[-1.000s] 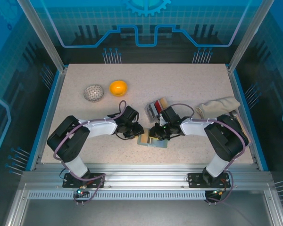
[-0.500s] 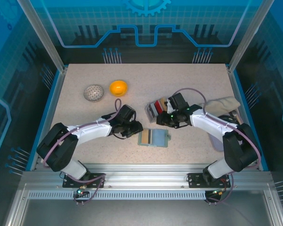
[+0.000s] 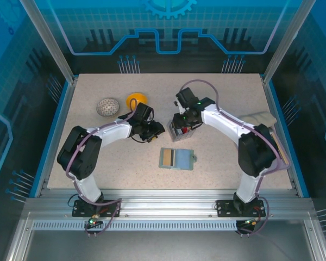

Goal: Put the credit cards into the card holder

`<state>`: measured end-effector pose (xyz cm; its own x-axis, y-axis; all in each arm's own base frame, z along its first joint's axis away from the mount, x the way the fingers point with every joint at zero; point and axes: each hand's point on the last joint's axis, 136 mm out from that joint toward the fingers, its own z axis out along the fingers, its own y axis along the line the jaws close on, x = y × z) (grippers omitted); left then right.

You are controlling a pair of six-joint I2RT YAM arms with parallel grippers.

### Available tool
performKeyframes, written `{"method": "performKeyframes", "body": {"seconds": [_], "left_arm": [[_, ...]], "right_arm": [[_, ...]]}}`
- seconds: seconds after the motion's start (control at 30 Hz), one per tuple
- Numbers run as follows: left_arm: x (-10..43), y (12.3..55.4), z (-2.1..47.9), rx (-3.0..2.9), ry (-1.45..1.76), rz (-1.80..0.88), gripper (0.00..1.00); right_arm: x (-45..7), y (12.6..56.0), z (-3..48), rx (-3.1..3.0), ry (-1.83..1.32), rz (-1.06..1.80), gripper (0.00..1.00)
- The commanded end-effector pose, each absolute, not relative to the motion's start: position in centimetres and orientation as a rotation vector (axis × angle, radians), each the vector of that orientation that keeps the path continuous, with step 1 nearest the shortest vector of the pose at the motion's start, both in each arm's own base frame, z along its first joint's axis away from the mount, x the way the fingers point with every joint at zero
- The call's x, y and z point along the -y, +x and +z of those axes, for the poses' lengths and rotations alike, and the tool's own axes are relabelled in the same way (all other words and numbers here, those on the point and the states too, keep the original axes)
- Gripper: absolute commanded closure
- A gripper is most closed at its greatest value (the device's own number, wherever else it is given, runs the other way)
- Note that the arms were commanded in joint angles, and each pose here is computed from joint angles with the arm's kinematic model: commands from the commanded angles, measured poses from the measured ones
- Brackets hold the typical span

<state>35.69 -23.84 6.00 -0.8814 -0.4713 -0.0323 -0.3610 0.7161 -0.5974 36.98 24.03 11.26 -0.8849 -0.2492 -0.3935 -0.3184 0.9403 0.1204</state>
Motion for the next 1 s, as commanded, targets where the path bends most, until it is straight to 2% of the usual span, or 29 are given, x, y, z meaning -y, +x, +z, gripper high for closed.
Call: {"method": "performKeyframes", "body": {"seconds": [0.0,0.27,0.77,0.97], "left_arm": [[24.6,36.9,6.5,-2.722,-0.727,-0.993,0.54],[24.8,38.0,5.9,-2.716,-0.759,-1.018,0.54],[23.8,37.2,4.9,-2.697,-0.816,-0.983,0.54],[23.5,37.1,5.1,-2.692,-0.813,-0.977,0.54]], "right_arm": [[-24.1,36.9,10.6,-2.728,-0.551,0.075,0.64],[-24.7,38.8,8.8,-2.716,-0.622,-0.16,0.63],[-25.3,39.1,5.6,-2.733,-0.723,-0.332,0.58],[-24.0,39.7,7.2,-2.659,-0.695,-0.486,0.57]]}}
